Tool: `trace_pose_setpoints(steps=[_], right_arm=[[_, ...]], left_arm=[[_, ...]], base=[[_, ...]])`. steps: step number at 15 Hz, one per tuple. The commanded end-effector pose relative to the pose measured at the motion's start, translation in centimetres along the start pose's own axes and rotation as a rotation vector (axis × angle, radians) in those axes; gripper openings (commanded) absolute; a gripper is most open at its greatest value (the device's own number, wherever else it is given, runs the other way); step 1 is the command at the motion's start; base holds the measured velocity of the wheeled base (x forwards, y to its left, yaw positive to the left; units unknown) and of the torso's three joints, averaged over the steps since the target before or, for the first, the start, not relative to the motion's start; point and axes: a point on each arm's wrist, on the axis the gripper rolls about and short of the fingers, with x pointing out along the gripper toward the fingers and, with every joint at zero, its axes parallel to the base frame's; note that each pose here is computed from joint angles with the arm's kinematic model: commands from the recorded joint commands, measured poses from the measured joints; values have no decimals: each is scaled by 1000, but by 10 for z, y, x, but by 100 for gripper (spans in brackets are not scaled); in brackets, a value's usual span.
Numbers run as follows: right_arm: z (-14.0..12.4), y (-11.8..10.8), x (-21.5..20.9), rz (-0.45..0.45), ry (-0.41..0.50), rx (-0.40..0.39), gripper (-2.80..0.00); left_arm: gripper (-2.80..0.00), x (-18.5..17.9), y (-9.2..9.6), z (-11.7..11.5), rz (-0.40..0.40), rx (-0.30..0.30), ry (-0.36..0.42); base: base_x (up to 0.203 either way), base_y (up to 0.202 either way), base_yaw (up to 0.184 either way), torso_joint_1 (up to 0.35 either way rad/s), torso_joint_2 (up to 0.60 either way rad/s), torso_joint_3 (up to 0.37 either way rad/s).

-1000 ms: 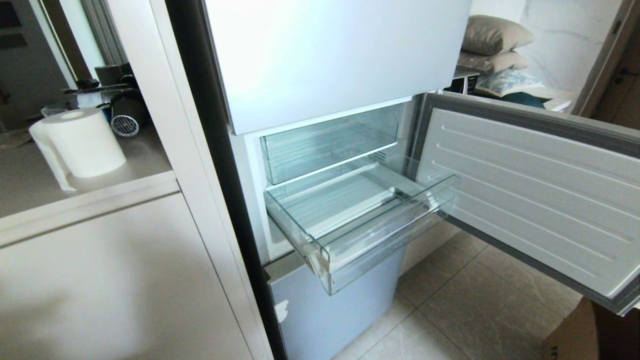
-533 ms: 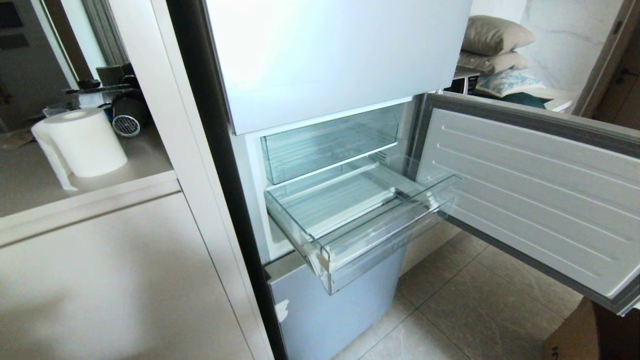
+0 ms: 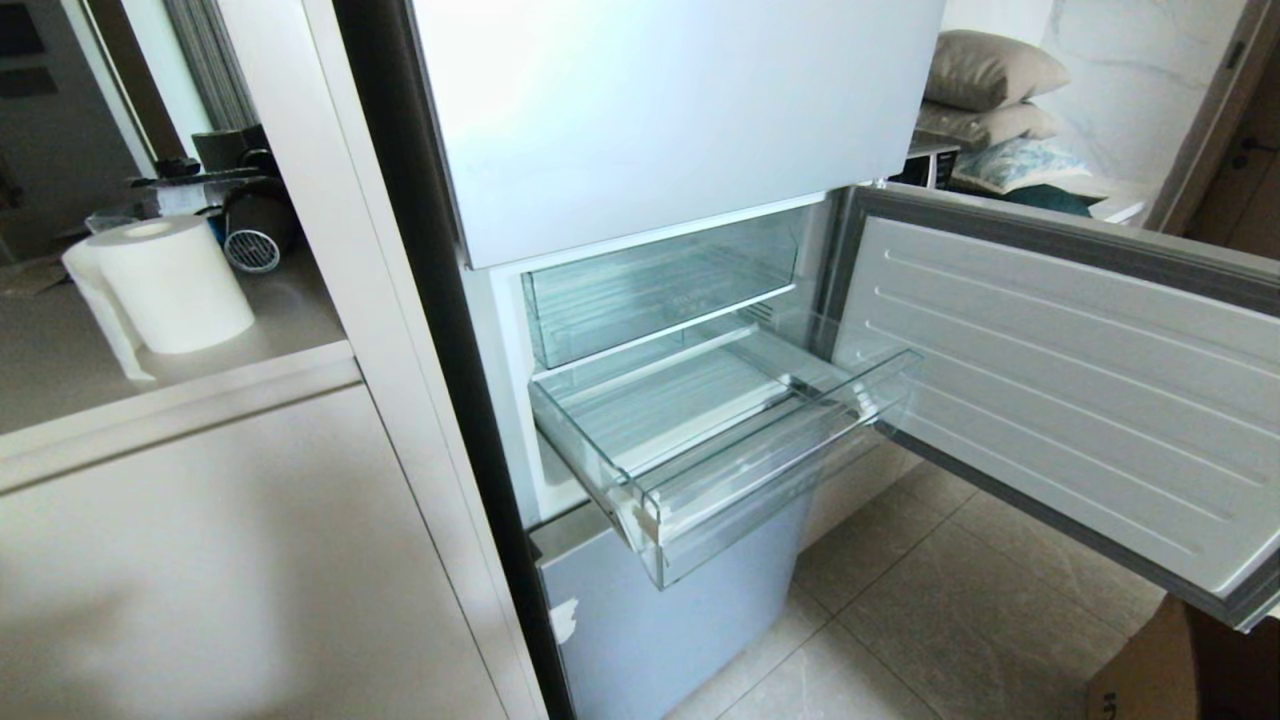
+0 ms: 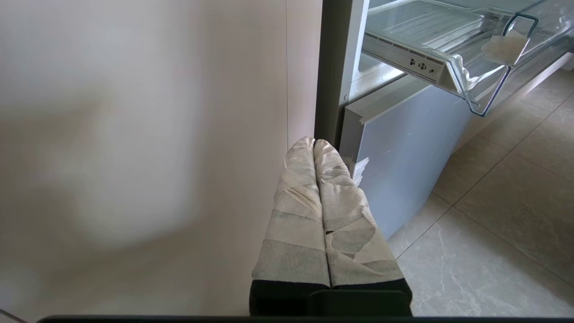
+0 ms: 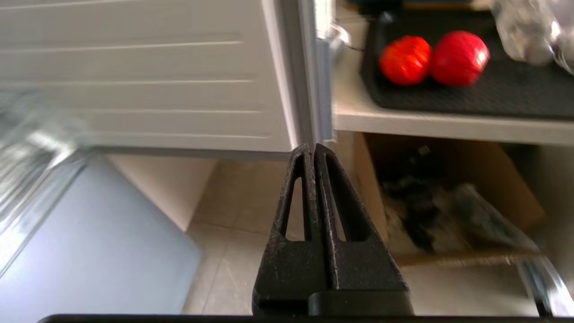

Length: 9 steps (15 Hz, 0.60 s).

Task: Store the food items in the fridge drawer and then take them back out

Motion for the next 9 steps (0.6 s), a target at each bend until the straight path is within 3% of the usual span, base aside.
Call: trace_pose_setpoints(steps=[1, 8, 9], right_arm=[[1, -5, 42, -87, 115, 19, -280], [9, -49, 111, -310, 85, 59, -280], [9, -55, 116, -335, 80, 48, 0]], left_arm=[[-280, 0, 0, 0, 1, 0, 1], [-280, 0, 0, 0, 1, 0, 1], [-280, 0, 0, 0, 1, 0, 1]], base=[[0, 0, 0, 0, 0, 0], [0, 0, 0, 0, 0, 0], [0, 0, 0, 0, 0, 0]])
